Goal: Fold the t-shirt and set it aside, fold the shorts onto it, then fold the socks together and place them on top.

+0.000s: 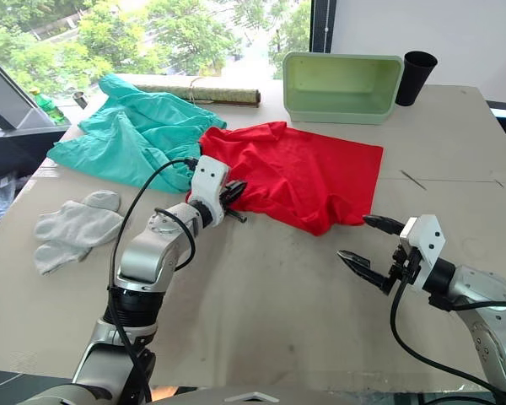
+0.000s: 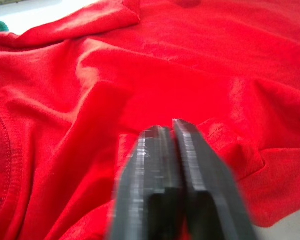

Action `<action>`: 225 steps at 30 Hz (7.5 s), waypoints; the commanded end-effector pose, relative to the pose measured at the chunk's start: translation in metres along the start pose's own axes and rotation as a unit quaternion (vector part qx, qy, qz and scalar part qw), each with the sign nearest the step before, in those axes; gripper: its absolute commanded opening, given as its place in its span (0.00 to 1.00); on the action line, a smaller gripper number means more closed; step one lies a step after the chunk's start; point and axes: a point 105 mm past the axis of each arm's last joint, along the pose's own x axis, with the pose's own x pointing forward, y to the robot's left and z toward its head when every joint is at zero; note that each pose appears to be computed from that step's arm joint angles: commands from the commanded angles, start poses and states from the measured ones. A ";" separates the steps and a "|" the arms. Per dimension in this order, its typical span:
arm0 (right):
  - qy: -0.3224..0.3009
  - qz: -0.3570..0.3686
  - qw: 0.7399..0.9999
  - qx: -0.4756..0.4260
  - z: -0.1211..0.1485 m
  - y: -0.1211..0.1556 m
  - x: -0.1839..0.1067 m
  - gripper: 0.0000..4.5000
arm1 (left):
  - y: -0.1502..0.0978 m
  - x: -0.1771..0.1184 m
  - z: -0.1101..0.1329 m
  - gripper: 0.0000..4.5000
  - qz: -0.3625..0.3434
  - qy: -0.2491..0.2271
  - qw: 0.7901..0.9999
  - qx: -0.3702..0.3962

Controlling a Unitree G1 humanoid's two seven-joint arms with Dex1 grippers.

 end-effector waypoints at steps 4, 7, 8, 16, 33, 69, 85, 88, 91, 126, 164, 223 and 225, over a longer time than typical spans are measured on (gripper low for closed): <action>0.004 -0.028 0.999 -0.032 0.007 -0.020 0.022 1.00 | 0.006 -0.010 0.022 0.00 0.011 -0.051 0.999 0.009; 0.033 -0.044 0.998 -0.030 -0.002 -0.032 0.033 1.00 | 0.005 -0.015 0.026 0.00 0.006 -0.063 0.998 0.017; 0.040 -0.043 0.998 -0.030 -0.004 -0.033 0.034 1.00 | 0.005 -0.016 0.026 0.00 0.006 -0.064 0.998 0.016; 0.057 -0.060 0.996 0.025 -0.020 -0.059 0.050 1.00 | 0.008 -0.022 0.026 0.00 0.010 -0.070 0.997 0.019; 0.019 -0.040 0.998 0.047 -0.003 -0.067 0.052 0.02 | 0.013 -0.022 0.028 0.00 0.006 -0.077 0.997 0.030; -0.213 -0.286 0.815 -0.457 0.307 -0.195 -0.032 0.02 | 0.084 -0.129 0.398 0.00 -0.107 -0.529 0.832 0.131; -0.054 -0.005 0.988 -0.145 0.105 -0.111 -0.023 0.02 | 0.032 -0.141 0.192 0.00 -0.360 -0.188 0.914 0.022; -0.066 0.034 0.995 -0.061 0.080 -0.089 -0.034 0.02 | 0.033 -0.140 0.148 0.00 -0.347 -0.160 0.924 -0.028; -0.017 0.063 0.998 -0.011 0.041 -0.068 -0.049 0.02 | 0.023 -0.145 0.110 0.00 -0.349 -0.123 0.927 -0.059; 0.141 0.086 0.978 0.127 -0.054 0.012 -0.137 0.02 | -0.010 -0.178 0.021 0.00 -0.469 0.041 0.881 -0.058; 0.167 0.009 0.979 0.121 -0.060 -0.033 -0.140 0.93 | 0.023 -0.039 0.018 0.00 -0.288 -0.037 0.956 -0.035; 0.107 -0.105 0.989 0.006 -0.005 -0.144 -0.008 1.00 | 0.045 0.095 0.051 0.80 -0.014 0.039 0.995 0.092; 0.107 -0.108 0.988 0.007 -0.007 -0.144 -0.008 1.00 | 0.044 0.095 0.050 0.80 -0.011 0.039 0.996 0.081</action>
